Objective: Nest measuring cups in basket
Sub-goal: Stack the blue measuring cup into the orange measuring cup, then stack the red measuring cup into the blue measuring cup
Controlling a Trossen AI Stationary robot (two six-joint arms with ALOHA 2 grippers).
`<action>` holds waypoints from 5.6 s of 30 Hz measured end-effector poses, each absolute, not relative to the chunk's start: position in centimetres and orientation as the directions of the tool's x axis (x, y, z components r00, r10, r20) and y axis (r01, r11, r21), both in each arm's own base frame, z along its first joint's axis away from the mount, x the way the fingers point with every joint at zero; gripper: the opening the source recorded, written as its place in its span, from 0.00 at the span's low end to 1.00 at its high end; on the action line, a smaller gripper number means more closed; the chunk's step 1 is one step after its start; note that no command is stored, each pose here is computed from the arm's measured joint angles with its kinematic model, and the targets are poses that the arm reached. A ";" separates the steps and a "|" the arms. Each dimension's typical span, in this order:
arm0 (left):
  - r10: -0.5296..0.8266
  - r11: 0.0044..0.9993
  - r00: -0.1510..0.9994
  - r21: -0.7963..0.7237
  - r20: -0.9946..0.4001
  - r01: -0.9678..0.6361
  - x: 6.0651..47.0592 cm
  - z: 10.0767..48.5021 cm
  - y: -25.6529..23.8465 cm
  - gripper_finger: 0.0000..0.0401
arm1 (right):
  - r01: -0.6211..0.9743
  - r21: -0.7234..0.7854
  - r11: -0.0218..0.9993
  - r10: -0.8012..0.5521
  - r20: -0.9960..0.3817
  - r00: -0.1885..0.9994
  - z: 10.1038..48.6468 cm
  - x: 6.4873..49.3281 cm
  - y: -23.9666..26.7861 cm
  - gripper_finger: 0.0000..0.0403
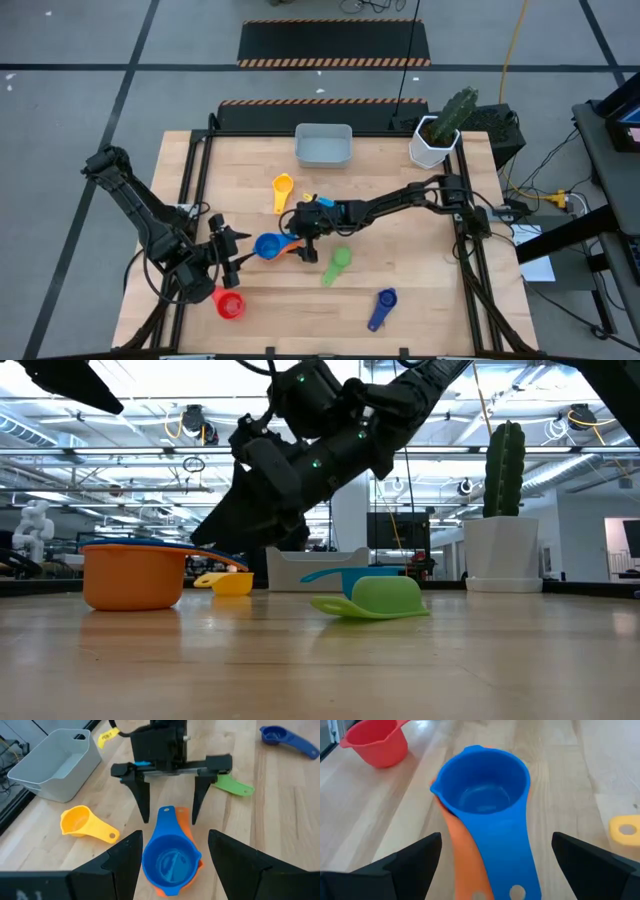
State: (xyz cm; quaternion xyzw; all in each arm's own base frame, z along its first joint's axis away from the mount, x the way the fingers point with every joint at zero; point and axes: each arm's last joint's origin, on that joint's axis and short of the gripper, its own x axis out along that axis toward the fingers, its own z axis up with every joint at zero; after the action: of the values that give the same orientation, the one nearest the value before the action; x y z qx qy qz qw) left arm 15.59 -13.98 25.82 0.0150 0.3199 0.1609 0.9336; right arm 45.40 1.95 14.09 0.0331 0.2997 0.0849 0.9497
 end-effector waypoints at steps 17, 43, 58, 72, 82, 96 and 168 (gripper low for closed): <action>0.344 0.939 0.731 0.202 -0.589 -0.280 16.2 25.8 -13.3 0.57 | -0.111 0.063 0.992 0.125 -0.660 0.741 13.1 44.7 2.5 0.62; 0.235 0.971 0.677 0.134 -0.697 -0.198 16.2 25.5 -13.4 0.57 | -0.081 0.044 0.996 0.089 -0.685 0.723 12.9 44.5 2.6 0.41; -0.093 0.995 0.488 -0.094 -0.868 0.023 14.0 25.0 -15.8 0.57 | -0.087 -0.010 0.996 0.055 -0.702 0.710 17.3 42.8 3.5 0.62; -0.042 0.978 0.285 0.018 -0.958 0.205 11.4 22.6 -17.9 0.73 | -0.131 -0.018 0.991 0.079 -0.712 0.698 22.1 40.1 5.1 0.61; 0.081 0.963 0.195 0.127 -0.977 0.237 9.8 18.4 -17.0 0.95 | -0.140 -0.066 0.988 0.052 -0.711 0.701 22.3 39.8 6.0 0.61; -0.065 0.956 0.210 -0.001 -0.975 0.293 9.5 15.9 -17.5 0.83 | -0.136 -0.061 0.989 0.052 -0.711 0.702 22.3 39.8 6.0 0.61; -0.124 0.992 0.346 -0.105 -0.930 0.071 11.4 13.9 -21.8 0.22 | -0.135 -0.049 0.990 0.057 -0.731 0.680 22.1 39.5 6.4 0.61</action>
State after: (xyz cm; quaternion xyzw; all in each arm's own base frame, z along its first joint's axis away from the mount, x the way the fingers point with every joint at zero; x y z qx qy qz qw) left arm 11.39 -21.85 13.86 -0.0230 0.5687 -0.0595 0.8200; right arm 39.54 6.45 22.14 -0.0495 0.3963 0.0524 0.9153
